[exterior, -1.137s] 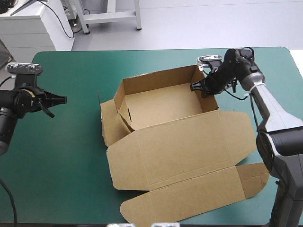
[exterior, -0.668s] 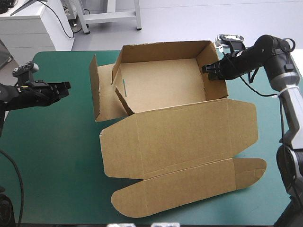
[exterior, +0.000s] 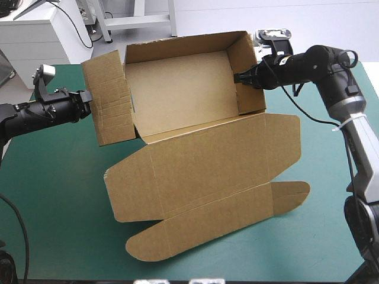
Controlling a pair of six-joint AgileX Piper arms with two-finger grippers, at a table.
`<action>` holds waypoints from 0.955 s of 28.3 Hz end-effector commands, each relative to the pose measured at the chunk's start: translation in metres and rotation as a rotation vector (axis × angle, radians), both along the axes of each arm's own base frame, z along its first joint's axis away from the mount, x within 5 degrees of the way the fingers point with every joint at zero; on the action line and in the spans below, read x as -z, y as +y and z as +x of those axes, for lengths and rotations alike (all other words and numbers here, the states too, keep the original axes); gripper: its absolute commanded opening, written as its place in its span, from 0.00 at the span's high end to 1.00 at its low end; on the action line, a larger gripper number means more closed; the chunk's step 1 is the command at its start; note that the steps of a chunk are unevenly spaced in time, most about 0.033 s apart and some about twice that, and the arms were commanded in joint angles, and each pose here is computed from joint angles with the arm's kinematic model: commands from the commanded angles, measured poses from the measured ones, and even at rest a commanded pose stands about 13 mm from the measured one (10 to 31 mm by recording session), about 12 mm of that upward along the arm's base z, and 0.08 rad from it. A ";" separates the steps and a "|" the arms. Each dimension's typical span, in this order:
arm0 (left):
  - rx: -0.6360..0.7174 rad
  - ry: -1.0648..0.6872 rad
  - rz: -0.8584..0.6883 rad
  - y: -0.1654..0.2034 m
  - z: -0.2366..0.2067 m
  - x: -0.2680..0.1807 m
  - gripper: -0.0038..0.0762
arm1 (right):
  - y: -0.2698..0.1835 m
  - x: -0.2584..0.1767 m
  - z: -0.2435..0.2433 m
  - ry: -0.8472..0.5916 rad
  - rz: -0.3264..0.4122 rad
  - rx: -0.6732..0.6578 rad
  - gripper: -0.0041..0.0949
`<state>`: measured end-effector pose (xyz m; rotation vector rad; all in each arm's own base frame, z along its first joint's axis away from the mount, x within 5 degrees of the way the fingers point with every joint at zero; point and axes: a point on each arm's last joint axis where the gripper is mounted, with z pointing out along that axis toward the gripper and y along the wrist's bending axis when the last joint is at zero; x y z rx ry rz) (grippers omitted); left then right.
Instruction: Fold the box
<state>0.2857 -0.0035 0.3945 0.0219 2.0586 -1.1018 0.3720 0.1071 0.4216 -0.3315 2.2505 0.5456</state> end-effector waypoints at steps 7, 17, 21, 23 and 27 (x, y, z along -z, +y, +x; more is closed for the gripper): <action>0.047 -0.180 -0.030 -0.017 -0.049 -0.054 0.96 | 0.018 -0.037 -0.016 -0.190 0.062 0.020 0.98; 0.056 -0.153 0.032 -0.016 -0.051 -0.049 0.93 | 0.040 -0.043 -0.021 -0.246 0.094 -0.015 0.98; 0.076 -0.116 0.002 -0.018 -0.053 -0.048 0.75 | 0.040 -0.041 -0.021 -0.243 0.076 -0.012 0.98; 0.113 -0.103 0.000 -0.020 -0.056 -0.048 0.62 | 0.038 -0.041 -0.021 -0.245 0.058 -0.007 0.98; 0.143 -0.092 0.003 -0.022 -0.059 -0.047 0.38 | 0.040 -0.040 -0.021 -0.239 0.065 -0.009 0.98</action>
